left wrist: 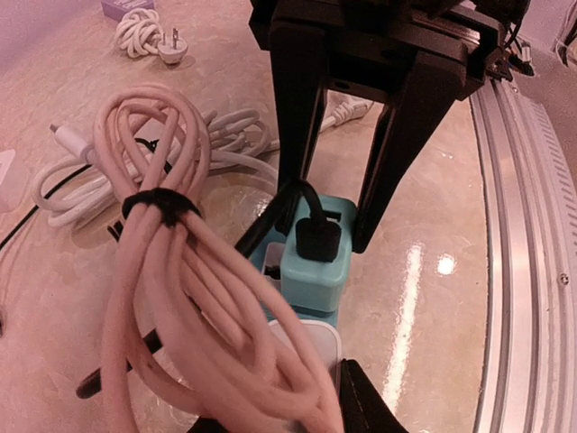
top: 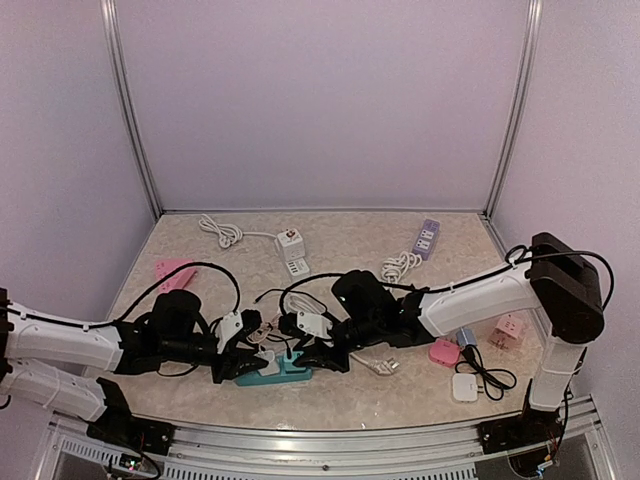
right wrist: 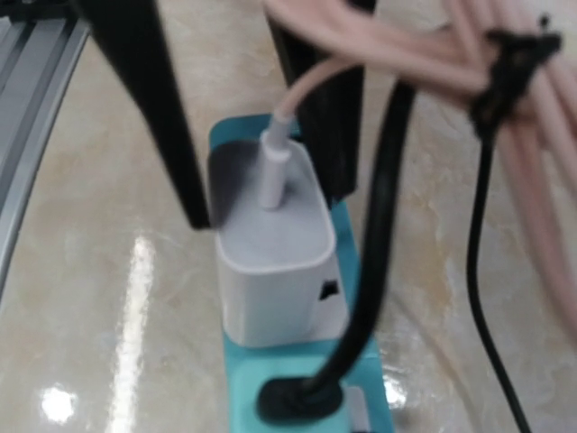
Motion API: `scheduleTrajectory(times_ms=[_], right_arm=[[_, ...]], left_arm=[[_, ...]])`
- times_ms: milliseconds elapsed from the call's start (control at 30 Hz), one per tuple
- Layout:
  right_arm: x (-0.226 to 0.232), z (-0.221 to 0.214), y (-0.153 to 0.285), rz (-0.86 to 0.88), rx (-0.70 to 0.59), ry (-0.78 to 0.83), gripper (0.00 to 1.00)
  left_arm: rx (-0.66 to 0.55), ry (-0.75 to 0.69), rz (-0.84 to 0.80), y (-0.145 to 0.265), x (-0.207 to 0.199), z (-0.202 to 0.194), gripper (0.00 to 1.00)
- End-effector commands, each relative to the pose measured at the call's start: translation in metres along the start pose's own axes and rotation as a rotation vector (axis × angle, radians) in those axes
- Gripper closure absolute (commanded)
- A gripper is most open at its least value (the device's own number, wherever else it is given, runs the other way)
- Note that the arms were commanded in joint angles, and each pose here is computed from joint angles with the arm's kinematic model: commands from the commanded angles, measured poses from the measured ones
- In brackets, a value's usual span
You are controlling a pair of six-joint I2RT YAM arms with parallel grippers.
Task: Insert the plug
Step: Press the plug into the socket.
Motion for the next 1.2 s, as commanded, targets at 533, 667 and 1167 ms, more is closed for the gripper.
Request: scheduleTrajectory(times_ms=[533, 667, 1167], right_arm=[[0.029, -0.057, -0.021, -0.023, 0.345, 0.123, 1.0], [0.033, -0.079, -0.021, -0.018, 0.404, 0.092, 1.0], [0.047, -0.111, -0.01, 0.036, 0.529, 0.027, 1.0]], left_arm=[[0.177, -0.237, -0.089, -0.013, -0.024, -0.053, 1.0], [0.18, -0.197, -0.058, -0.014, -0.017, -0.054, 1.0], [0.114, -0.171, -0.066, -0.005, -0.012, -0.05, 1.0]])
Point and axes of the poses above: each gripper's point midway between its finger pads, its own y axis back along the fingers, its own x axis along the line the jaws close on, z = x × y, the point moved 8 cm from there along y, back along the fingers
